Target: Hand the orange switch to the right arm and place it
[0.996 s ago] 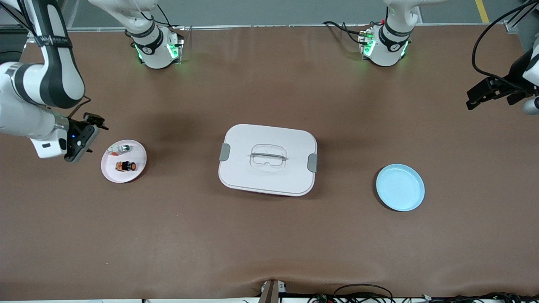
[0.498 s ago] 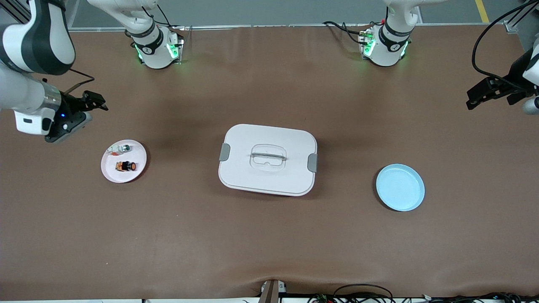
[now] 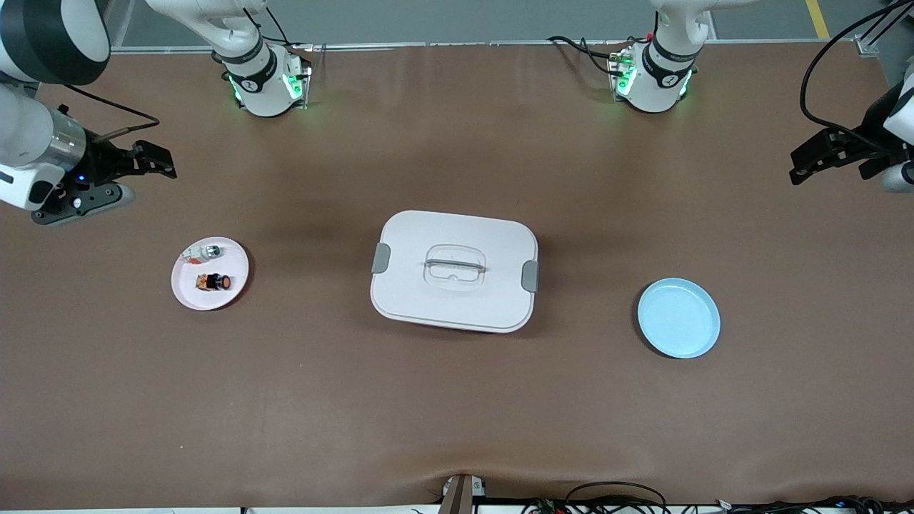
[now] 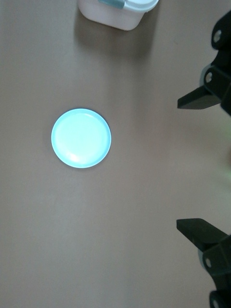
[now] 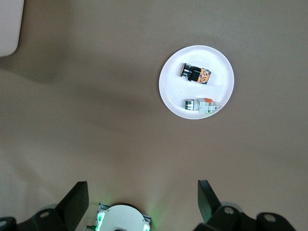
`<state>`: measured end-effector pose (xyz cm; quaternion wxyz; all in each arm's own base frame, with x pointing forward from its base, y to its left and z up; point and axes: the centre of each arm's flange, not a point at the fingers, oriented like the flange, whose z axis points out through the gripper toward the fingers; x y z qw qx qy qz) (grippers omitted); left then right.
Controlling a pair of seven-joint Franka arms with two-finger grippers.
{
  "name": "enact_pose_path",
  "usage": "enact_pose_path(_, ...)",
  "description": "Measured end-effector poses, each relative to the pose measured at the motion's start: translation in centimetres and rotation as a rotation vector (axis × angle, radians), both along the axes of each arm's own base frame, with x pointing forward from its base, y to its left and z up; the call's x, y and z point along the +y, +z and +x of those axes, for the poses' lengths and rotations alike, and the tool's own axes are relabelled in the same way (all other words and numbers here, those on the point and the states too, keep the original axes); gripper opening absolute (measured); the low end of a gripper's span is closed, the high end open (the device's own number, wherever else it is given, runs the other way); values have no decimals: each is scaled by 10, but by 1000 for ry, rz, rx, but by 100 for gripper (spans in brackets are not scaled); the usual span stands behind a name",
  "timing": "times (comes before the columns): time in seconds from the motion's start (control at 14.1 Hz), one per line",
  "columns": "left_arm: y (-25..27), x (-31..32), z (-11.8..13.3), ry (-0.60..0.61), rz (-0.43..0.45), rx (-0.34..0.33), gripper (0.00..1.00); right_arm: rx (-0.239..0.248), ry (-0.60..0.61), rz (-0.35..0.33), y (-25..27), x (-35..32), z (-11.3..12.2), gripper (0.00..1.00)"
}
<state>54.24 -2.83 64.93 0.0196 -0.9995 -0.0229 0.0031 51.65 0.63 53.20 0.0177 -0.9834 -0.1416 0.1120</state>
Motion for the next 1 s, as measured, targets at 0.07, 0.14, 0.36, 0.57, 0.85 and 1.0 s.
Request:
enact_pose_path(0.07,0,0,0,-1,-4,0,100,-9,-17,-5,4,0,2,100)
enact_pose_path(0.14,0,-1,0,-1,-5,0,100,-20,-23,-8,8,-1,4,100)
enact_pose_path(0.36,0,-1,0,-3,-6,0,100,-57,-53,-11,25,-6,10,100)
enact_pose_path(0.57,1,-2,0,-4,-7,-1,100,-74,-110,-14,33,-25,12,100)
enact_pose_path(0.85,1,-4,-1,-9,-8,-1,100,-145,-205,-24,67,-38,18,100)
enact_pose_path(1.0,0,-6,-1,-12,-8,2,100,-164,-259,-31,76,-37,19,100)
